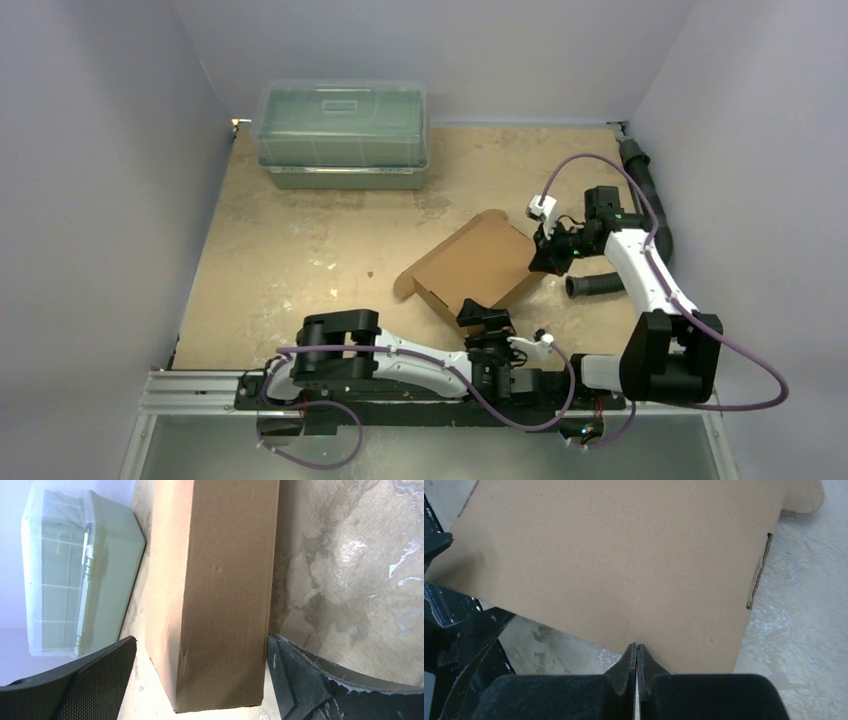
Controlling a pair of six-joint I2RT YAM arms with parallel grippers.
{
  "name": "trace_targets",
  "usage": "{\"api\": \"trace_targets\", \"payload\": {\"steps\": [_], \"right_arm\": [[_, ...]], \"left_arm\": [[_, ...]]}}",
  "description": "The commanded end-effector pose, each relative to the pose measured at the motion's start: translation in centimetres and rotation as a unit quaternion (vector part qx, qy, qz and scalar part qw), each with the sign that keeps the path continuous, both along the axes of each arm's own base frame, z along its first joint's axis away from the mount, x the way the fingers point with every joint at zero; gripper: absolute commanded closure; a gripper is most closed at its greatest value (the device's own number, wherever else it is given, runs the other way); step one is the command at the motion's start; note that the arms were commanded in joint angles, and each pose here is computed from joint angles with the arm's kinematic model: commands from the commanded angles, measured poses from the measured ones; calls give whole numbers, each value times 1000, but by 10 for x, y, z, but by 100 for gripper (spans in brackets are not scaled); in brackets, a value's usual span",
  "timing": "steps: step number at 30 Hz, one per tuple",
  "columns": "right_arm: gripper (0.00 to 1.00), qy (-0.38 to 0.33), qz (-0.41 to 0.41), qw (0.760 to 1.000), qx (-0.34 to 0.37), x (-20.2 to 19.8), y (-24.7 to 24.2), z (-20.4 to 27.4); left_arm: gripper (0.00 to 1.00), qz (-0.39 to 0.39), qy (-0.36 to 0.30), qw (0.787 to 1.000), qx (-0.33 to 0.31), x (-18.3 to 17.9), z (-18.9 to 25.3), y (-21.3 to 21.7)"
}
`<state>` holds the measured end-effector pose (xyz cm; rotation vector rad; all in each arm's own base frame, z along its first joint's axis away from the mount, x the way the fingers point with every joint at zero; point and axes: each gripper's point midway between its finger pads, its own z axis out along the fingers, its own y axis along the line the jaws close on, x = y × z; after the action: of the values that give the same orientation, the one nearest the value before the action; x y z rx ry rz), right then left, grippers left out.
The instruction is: Fold the paper box
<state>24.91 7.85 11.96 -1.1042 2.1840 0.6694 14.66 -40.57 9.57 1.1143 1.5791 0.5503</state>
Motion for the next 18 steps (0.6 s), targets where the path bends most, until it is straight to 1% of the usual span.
{"api": "trace_targets", "payload": {"steps": [1, 4, 8, 10, 14, 18], "right_arm": [[100, 4, -2, 1000, -27, 9, 3, -7], [100, -7, -34, 999, -38, 28, 6, -12], [95, -23, -82, 995, -46, 52, 6, -9], [92, -25, -82, 996, -35, 58, 9, -4], [80, -12, -52, 999, 7, 50, 25, 6], [67, -33, -26, 999, 23, 38, 30, 18]], "left_arm": [[1, -10, 22, 998, -52, -5, 19, -8], [1, -22, 56, 995, -78, -12, 14, -14], [1, -59, 128, 982, -128, -27, 10, -26], [1, -76, 158, 974, -145, -36, 10, -31], [3, -95, 201, 961, -162, -48, 8, -33], [3, -118, 239, 934, -240, -57, 38, -26]]}}
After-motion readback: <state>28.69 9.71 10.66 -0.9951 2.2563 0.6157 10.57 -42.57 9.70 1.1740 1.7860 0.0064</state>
